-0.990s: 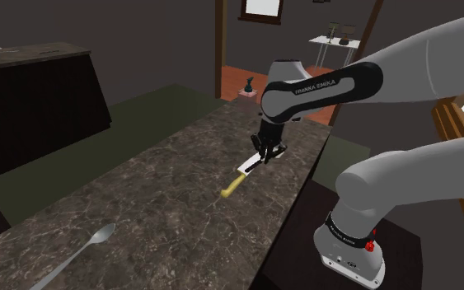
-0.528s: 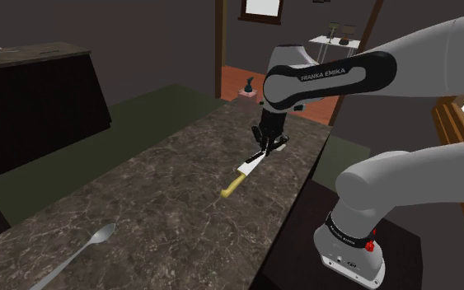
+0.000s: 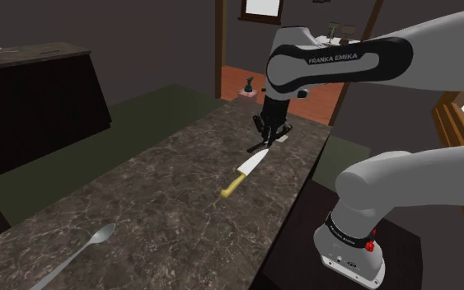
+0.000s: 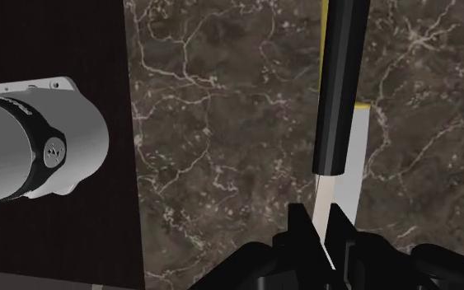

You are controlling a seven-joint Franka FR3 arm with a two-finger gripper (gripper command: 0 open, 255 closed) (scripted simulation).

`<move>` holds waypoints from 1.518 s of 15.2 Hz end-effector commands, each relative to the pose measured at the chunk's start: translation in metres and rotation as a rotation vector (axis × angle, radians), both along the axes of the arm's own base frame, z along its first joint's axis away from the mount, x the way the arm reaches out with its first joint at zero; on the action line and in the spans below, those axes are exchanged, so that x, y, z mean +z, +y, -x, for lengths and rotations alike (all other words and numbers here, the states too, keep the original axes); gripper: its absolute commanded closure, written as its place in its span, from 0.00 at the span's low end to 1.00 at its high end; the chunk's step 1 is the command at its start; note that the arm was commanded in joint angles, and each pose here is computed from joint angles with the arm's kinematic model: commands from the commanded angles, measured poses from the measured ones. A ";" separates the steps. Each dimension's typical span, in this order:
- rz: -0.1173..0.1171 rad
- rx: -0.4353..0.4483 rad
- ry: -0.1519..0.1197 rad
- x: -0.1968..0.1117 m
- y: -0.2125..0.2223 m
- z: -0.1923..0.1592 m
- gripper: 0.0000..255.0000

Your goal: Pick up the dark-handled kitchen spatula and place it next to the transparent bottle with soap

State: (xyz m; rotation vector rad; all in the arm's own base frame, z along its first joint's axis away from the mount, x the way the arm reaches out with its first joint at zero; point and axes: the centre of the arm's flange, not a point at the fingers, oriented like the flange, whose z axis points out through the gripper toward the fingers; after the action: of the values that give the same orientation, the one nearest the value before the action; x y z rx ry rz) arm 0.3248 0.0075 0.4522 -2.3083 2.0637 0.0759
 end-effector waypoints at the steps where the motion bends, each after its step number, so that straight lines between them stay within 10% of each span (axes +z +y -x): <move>1: 0.000 0.000 0.001 0.011 -0.001 0.000 1.00; 23: 0.000 0.000 0.001 0.127 -0.001 0.000 1.00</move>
State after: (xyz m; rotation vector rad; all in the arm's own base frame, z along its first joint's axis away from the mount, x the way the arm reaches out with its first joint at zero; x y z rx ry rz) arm 0.3251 0.0076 0.5750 -2.3082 2.0638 0.0760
